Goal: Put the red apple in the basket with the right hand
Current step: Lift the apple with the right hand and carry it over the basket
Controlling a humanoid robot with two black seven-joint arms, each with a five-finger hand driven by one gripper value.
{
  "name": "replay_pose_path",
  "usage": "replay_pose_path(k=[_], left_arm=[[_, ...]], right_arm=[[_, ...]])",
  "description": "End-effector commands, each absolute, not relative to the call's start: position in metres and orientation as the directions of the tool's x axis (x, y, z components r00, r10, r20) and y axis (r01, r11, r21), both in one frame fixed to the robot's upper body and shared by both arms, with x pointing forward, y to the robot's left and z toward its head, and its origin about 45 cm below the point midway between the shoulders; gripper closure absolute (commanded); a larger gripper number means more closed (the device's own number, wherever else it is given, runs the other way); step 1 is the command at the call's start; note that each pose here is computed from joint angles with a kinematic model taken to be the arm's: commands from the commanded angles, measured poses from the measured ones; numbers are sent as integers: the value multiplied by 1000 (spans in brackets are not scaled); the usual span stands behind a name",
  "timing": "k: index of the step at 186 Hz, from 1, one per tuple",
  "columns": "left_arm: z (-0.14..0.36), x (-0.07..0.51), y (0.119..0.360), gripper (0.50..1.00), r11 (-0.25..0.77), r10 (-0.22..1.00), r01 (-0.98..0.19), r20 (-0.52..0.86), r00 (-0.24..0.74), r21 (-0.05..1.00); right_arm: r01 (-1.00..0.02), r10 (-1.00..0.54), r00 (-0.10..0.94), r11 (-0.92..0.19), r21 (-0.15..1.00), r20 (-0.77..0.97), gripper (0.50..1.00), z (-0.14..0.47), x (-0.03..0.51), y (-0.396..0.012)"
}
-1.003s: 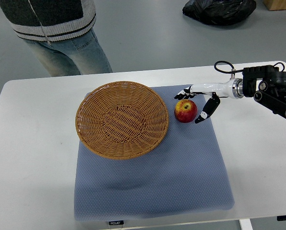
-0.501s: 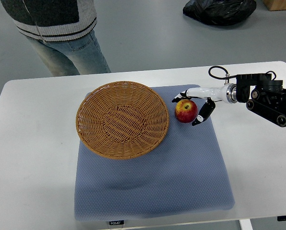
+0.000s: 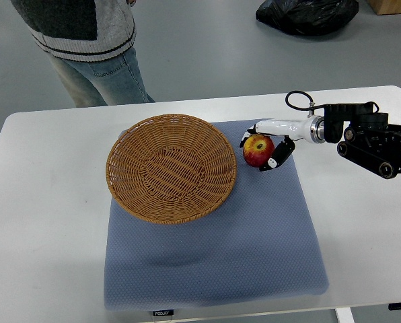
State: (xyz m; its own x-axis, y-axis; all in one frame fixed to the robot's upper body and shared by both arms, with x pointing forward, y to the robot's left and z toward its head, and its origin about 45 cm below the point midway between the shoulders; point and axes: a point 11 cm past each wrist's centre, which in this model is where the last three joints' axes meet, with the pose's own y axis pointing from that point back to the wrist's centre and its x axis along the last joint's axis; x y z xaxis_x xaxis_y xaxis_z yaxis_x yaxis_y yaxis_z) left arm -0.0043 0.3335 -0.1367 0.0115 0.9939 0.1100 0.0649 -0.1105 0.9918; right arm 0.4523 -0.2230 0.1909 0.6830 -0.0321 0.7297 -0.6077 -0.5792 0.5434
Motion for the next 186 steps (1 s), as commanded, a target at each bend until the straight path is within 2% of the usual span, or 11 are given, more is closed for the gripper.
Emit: replay_pose_path(k=[1, 59, 100, 110, 111, 113, 122, 123, 135, 168, 186], left_arm=[[-137, -4, 333, 500, -110, 994, 64, 110, 11, 992], [-137, -4, 333, 500, -107, 994, 63, 107, 10, 992], [-137, -4, 333, 500, -107, 994, 63, 107, 10, 992], [-137, -4, 333, 500, -107, 994, 63, 107, 10, 992], [-137, -4, 333, 500, -109, 994, 65, 108, 10, 992], [-137, -4, 333, 500, -107, 994, 64, 107, 12, 992], [-137, -4, 333, 500, -107, 994, 64, 107, 12, 992], [-137, -4, 333, 500, -109, 994, 64, 108, 12, 992], [-137, -4, 333, 500, -109, 994, 65, 108, 10, 992], [-137, -4, 333, 500, -107, 994, 65, 107, 10, 992], [-137, -4, 333, 500, -107, 994, 63, 107, 10, 992]], right_arm=[[-633, -47, 649, -587, 505, 760, 875, 215, 464, -222], [-634, -20, 553, -659, 405, 833, 869, 287, 487, -176], [-487, 50, 558, -788, 376, 828, 859, 288, 467, -88], [-487, 50, 558, -788, 376, 828, 859, 288, 467, -88], [-443, 69, 564, -816, 371, 823, 850, 284, 457, -64], [-433, 75, 565, -821, 372, 822, 848, 283, 455, -59], [-433, 75, 565, -821, 372, 822, 848, 283, 455, -59], [-392, 99, 567, -841, 373, 818, 840, 279, 445, -38], [-354, 136, 571, -849, 393, 809, 832, 269, 435, -22], [-349, 179, 574, -829, 436, 799, 818, 254, 433, -24], [-358, 199, 578, -810, 465, 792, 793, 243, 435, -32]])
